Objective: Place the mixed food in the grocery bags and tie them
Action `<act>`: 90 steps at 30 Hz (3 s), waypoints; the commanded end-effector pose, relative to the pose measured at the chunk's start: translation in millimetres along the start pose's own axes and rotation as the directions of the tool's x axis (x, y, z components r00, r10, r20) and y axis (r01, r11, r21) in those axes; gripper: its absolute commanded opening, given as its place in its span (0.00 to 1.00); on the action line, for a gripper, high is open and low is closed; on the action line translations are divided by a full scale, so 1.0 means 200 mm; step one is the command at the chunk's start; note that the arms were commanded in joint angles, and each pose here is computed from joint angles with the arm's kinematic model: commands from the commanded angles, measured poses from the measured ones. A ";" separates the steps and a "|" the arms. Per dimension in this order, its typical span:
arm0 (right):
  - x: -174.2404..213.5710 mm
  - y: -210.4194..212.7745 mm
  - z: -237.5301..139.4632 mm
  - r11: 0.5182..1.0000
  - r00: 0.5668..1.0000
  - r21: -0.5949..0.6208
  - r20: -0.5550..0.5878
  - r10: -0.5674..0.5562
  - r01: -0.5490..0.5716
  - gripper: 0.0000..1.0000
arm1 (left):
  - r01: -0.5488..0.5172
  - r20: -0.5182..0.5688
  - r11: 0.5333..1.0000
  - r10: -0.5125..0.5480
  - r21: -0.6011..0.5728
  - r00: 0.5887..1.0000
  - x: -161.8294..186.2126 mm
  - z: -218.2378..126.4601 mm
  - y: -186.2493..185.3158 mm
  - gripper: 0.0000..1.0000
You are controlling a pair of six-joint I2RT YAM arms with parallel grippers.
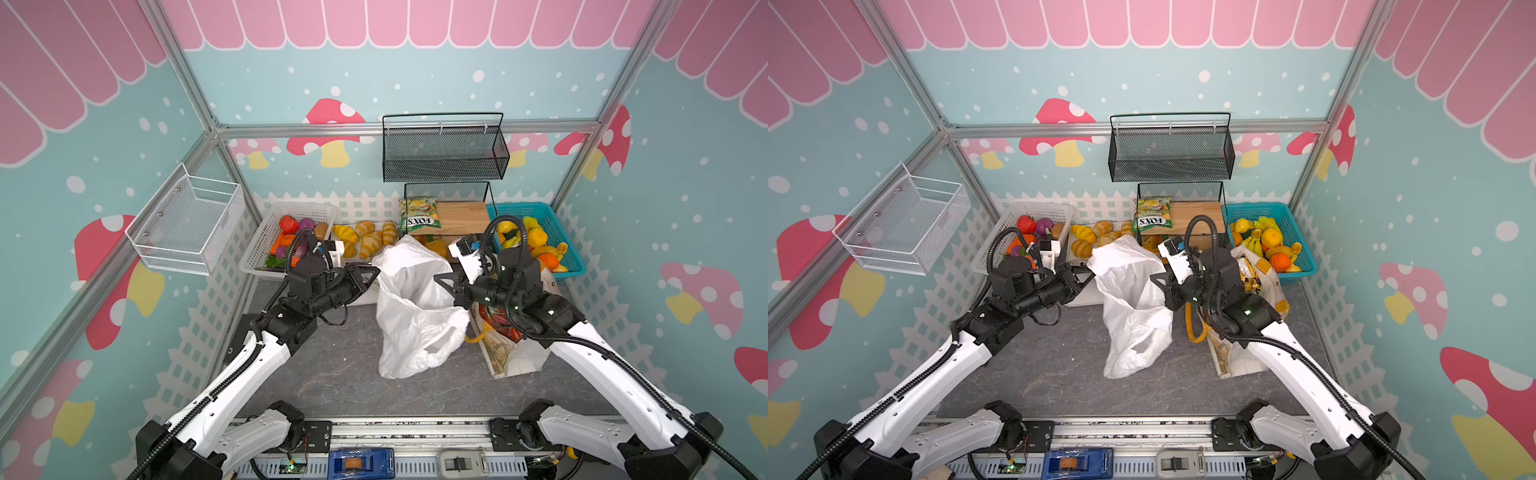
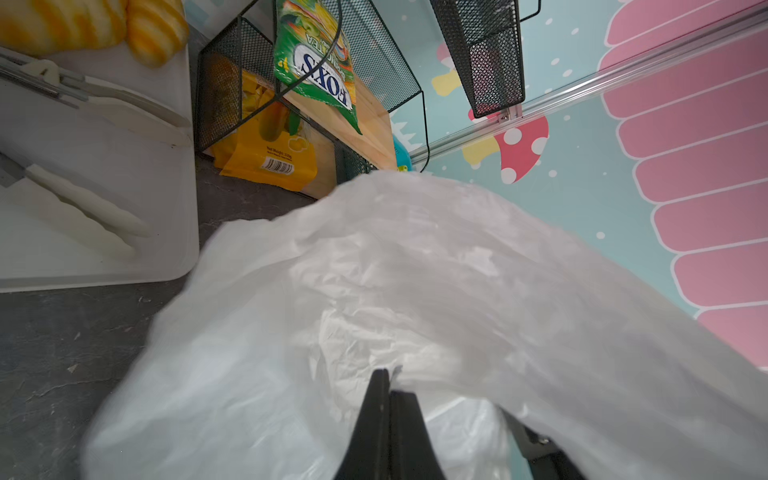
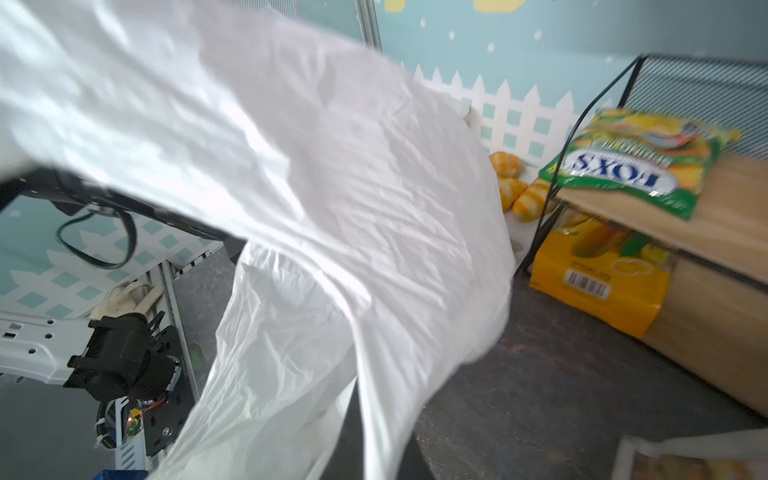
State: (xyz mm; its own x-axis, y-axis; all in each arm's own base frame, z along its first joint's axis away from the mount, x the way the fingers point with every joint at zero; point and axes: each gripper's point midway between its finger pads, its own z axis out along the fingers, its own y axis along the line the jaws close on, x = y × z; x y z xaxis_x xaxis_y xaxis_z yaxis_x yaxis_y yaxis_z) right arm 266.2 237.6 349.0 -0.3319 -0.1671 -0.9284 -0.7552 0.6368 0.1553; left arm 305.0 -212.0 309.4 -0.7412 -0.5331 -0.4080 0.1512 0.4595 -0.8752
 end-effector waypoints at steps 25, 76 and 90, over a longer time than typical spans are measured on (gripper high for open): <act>0.16 -0.04 0.31 0.967 0.972 -0.098 0.001 0.236 -0.235 0.03 | -0.145 0.108 0.840 0.234 -0.523 0.966 -0.30 -0.35 0.58 0.66; 0.25 -0.12 0.28 0.992 0.995 -0.076 0.013 0.100 -0.099 0.02 | 0.039 0.123 0.443 0.163 -0.896 0.979 -1.15 -0.21 1.46 0.32; 0.20 -0.23 0.25 0.988 0.988 -0.042 0.031 0.151 -0.149 0.02 | -0.188 0.056 0.778 0.275 -0.600 0.960 -0.38 -0.33 0.70 0.20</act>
State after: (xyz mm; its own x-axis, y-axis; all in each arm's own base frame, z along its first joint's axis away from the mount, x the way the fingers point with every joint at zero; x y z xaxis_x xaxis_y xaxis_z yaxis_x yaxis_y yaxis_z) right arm 316.1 242.2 276.2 -0.4248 -0.0691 -0.9027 -0.7122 0.6410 0.2861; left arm 371.6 -14.8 253.5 -0.5274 -0.4840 -0.6983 -0.2827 0.8750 -0.3930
